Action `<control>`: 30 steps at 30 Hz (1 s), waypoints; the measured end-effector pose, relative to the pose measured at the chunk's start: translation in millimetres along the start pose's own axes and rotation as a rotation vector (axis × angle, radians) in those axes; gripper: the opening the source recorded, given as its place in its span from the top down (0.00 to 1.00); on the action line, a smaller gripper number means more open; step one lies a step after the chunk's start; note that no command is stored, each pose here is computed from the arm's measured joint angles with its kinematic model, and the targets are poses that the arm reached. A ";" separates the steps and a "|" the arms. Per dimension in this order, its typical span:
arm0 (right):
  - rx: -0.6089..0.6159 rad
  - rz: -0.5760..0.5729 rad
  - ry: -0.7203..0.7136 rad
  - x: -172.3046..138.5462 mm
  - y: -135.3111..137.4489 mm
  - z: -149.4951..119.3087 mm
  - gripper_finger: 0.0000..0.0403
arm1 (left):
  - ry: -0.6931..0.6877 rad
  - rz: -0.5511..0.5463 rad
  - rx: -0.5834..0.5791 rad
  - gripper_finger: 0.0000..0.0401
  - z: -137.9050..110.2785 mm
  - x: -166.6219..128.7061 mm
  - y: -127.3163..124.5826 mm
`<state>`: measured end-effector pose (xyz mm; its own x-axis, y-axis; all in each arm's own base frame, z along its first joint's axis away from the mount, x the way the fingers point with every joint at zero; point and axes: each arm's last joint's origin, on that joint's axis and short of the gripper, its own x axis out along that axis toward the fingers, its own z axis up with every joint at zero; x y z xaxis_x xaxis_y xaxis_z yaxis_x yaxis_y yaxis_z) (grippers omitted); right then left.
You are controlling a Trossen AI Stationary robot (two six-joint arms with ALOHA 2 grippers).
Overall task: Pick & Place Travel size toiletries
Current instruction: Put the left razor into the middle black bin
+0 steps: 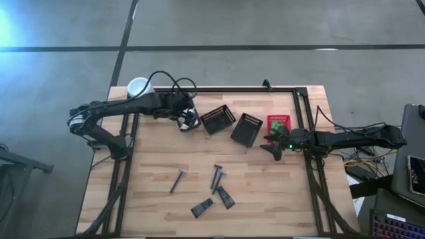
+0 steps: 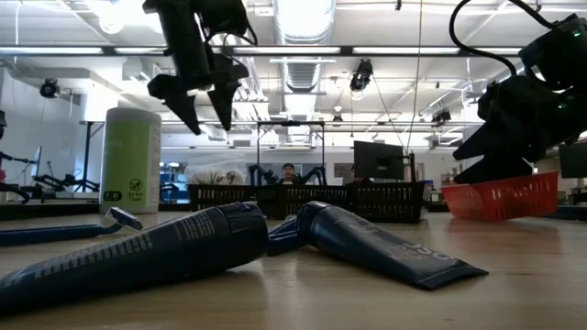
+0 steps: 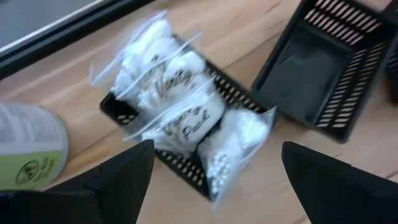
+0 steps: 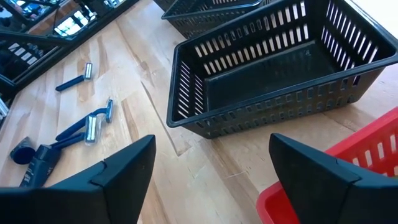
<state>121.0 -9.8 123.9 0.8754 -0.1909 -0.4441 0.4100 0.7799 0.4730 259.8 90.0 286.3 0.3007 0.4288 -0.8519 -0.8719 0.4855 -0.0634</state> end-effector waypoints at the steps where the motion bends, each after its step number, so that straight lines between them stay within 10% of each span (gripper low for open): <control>1: 0.000 0.000 0.000 0.0 0.0 0.0 0.24 | -0.006 -0.011 -0.002 0.11 1.2 -1.1 -1.0; 14: 0.000 0.000 -0.001 0.0 0.0 0.1 0.34 | 0.326 -0.103 -0.020 0.11 -24.0 -4.0 -0.3; 30: 0.000 0.001 0.000 0.0 0.1 0.1 0.44 | 0.377 -0.099 0.285 0.11 -109.5 -49.3 -30.9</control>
<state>121.0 -9.8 124.0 0.8761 -0.1902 -0.4431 0.4089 0.7800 0.4737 229.6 -29.6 273.4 0.1704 0.0894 -0.9813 -0.6896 0.7222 -0.0539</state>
